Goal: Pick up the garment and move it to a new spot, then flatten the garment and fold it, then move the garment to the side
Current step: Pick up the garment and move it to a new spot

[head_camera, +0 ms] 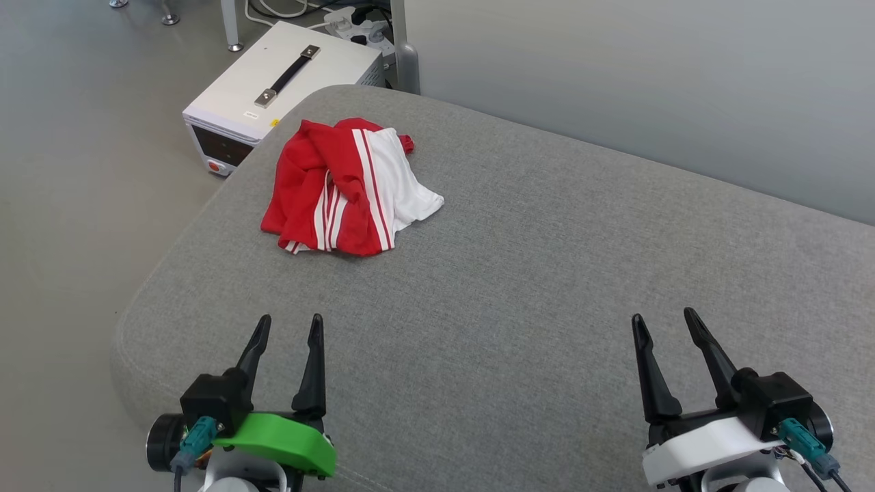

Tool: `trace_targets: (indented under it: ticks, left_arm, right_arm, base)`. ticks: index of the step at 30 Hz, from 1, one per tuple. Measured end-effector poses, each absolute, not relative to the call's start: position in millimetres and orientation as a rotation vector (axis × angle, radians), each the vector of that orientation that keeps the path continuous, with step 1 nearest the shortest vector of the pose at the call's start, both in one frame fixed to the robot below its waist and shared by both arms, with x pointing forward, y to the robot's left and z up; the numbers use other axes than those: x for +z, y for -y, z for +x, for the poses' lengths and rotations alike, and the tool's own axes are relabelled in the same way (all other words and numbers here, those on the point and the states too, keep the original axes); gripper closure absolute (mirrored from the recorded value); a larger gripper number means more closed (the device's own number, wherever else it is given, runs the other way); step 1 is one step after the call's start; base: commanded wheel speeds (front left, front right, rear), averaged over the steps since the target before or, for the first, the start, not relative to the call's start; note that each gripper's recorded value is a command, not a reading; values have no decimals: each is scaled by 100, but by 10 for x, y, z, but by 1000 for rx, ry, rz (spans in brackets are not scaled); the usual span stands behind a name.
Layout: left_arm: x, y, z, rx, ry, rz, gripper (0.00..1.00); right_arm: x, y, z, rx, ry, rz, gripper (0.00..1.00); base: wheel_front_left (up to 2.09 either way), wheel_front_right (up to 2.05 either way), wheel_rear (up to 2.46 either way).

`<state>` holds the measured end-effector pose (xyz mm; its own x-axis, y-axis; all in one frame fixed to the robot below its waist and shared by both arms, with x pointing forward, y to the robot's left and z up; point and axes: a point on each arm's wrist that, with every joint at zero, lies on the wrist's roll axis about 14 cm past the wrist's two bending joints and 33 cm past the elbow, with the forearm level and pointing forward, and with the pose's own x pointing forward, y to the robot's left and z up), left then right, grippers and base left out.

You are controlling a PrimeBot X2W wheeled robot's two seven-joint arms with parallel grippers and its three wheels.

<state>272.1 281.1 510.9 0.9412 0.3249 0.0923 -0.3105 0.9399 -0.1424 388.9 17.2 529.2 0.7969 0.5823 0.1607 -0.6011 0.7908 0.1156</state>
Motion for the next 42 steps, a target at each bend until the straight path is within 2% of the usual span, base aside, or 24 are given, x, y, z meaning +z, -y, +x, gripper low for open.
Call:
trace_targets:
  ticks: [11, 18, 24, 30, 34, 42]
  left_arm:
    - [4862, -2848, 2882, 326, 29, -149, 0]
    - [4927, -3105, 3486, 268, -15, -59, 0]
    - [4924, -3288, 4181, 164, -210, 22, 0]
    - [4810, -3493, 4651, 119, -438, 14, 0]
    - [4553, -3571, 4893, 116, -625, -57, 0]
    - [3827, -3505, 4953, 121, -939, -170, 0]
  right_arm:
    - [5122, -65, 3994, 604, 87, 144, 0]
    - [5089, 2, 4182, 586, 107, 112, 0]
    - [5007, 82, 4388, 579, 120, 91, 0]
    - [4836, 248, 4586, 533, 104, 92, 0]
    - [4620, 370, 4685, 497, 63, 96, 0]
    - [4303, 627, 4747, 426, -7, 87, 0]
  base:
    - [0, 0, 0]
    - [0, 0, 0]
    - [0, 0, 0]
    - [0, 0, 0]
    - [0, 0, 0]
    - [0, 0, 0]
